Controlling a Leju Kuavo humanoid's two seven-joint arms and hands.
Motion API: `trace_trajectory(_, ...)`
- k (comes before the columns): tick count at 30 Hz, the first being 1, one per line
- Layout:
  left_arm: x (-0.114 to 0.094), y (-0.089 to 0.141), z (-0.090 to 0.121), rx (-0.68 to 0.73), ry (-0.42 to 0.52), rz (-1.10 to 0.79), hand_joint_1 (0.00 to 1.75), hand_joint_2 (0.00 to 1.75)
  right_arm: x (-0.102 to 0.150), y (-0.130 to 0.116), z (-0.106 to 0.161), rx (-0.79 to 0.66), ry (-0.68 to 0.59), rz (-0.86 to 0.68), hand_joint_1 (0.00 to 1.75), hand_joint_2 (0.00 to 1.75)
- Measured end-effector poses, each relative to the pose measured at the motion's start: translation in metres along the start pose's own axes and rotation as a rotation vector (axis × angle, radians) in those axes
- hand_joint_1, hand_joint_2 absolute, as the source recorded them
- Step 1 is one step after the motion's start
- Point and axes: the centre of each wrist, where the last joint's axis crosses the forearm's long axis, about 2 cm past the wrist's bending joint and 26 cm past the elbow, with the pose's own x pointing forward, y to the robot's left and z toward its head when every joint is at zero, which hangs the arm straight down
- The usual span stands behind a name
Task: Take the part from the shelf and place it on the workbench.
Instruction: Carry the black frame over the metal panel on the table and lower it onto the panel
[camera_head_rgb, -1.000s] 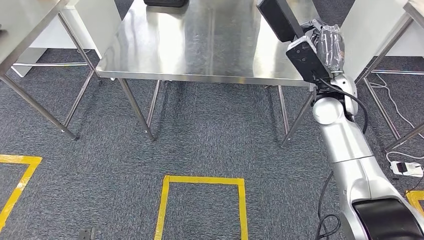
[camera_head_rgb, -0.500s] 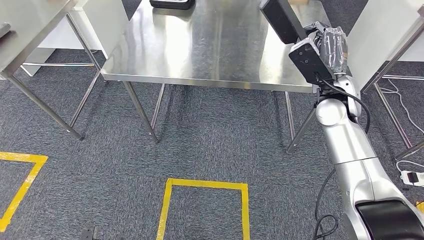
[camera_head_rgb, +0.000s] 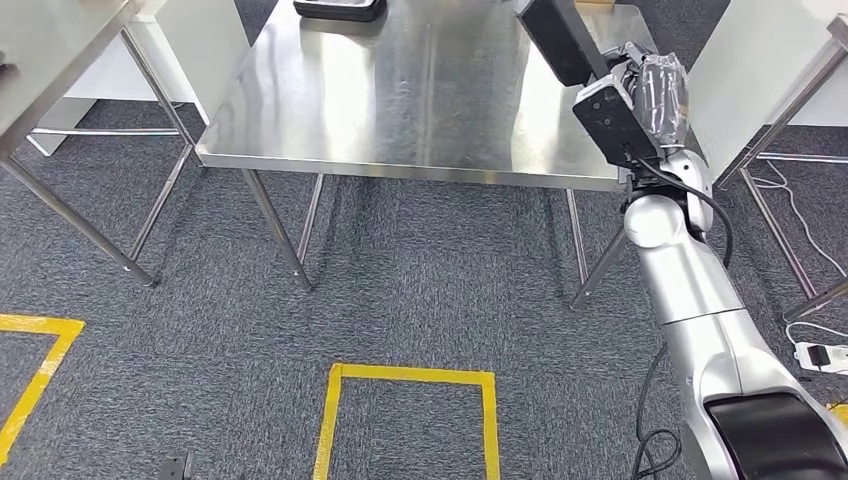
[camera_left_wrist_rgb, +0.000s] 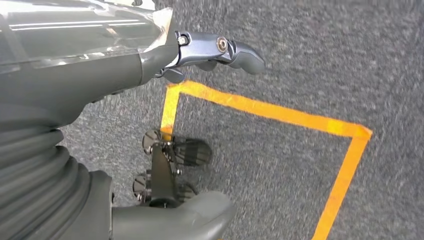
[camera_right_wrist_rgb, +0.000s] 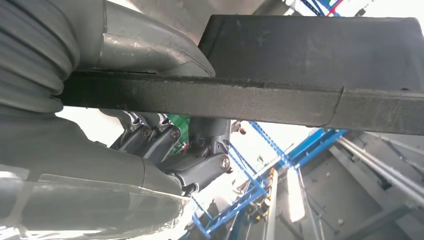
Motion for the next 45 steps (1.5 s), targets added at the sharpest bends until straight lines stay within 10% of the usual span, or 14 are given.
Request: trace_trajectory(45, 0.007, -0.005, -0.003, -0.042, 0.001, -0.054, 0.0, 1.75, -0.025, -0.002, 0.029, 0.017, 0.094, 0.068, 1.75, 1.75)
